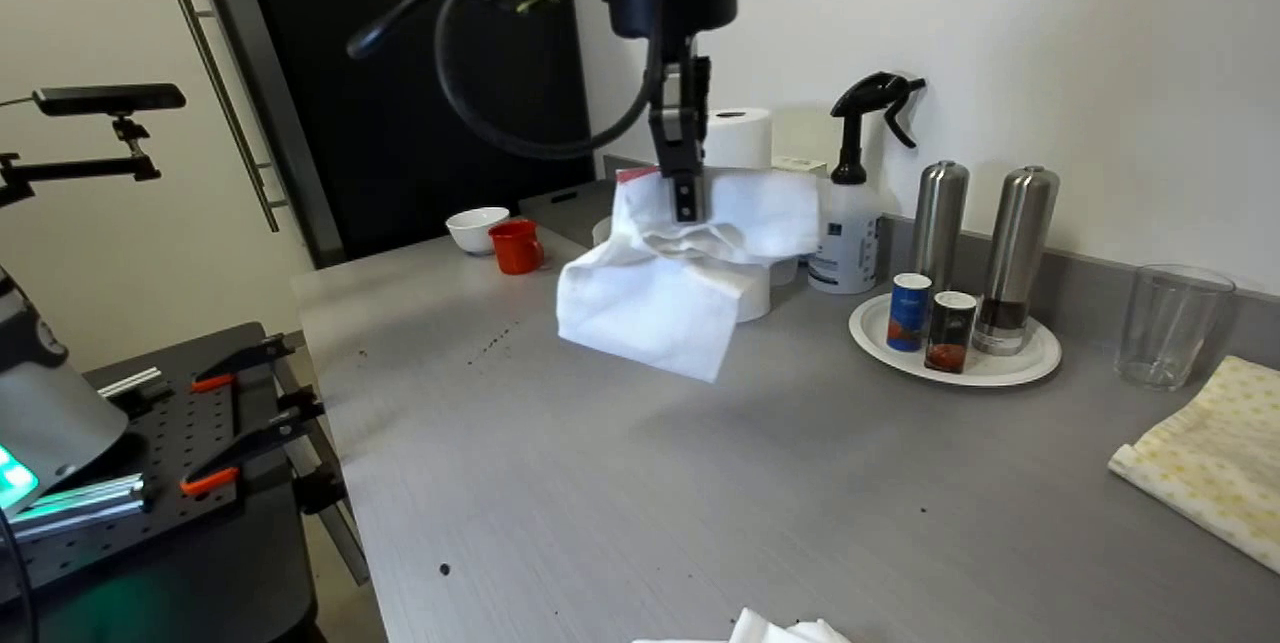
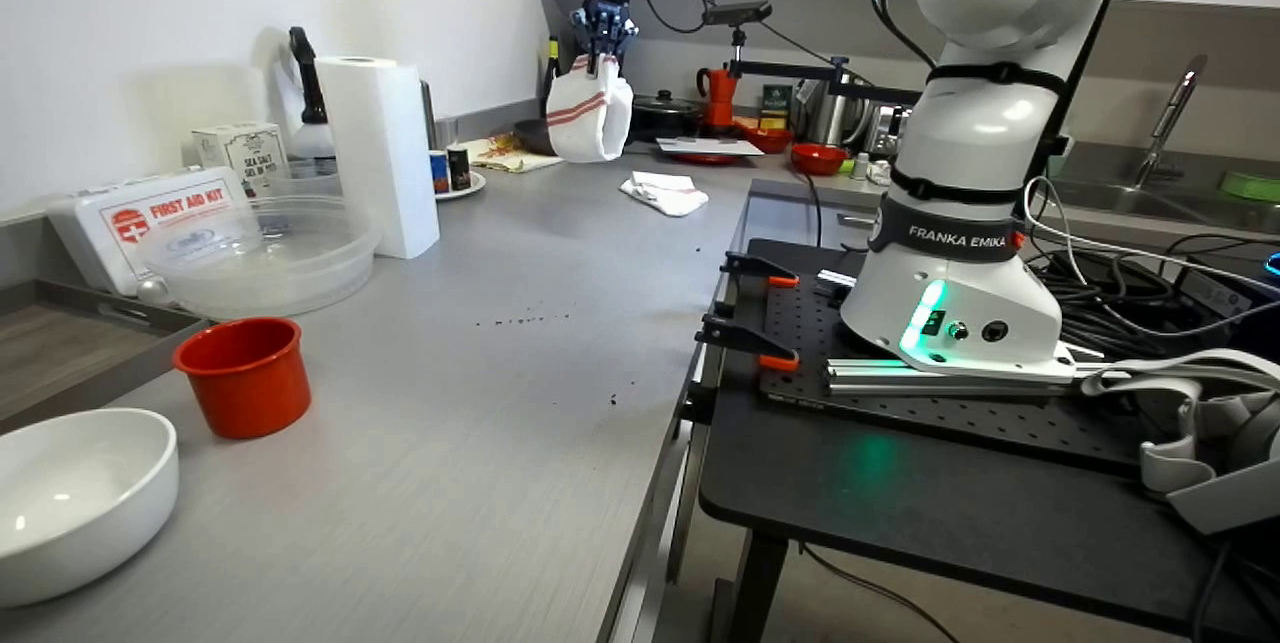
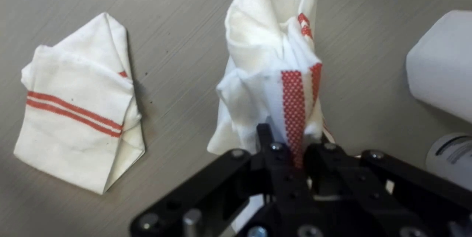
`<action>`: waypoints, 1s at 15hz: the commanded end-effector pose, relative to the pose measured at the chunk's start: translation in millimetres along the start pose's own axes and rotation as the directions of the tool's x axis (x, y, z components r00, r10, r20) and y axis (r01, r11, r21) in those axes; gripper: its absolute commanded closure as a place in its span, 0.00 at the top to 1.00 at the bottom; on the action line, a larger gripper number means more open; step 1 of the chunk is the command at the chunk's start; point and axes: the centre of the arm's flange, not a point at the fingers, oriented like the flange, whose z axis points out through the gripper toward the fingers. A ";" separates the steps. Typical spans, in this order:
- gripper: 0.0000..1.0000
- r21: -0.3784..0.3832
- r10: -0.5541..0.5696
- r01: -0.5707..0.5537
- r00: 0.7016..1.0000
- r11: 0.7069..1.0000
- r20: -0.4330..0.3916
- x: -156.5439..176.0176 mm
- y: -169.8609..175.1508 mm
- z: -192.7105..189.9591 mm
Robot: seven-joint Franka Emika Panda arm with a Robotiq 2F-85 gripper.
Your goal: Use one white and red towel to wipe the left side of the table.
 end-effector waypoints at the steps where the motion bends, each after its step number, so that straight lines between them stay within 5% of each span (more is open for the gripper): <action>1: 0.03 0.027 -0.027 0.026 0.999 0.999 0.036 -83.4 -40.9 -9.4; 8: 0.03 0.047 -0.074 0.069 0.991 0.996 0.110 -207.4 -126.0 -4.8; 15: 0.03 -0.024 -0.137 0.142 0.981 0.990 0.138 -298.3 -195.1 11.8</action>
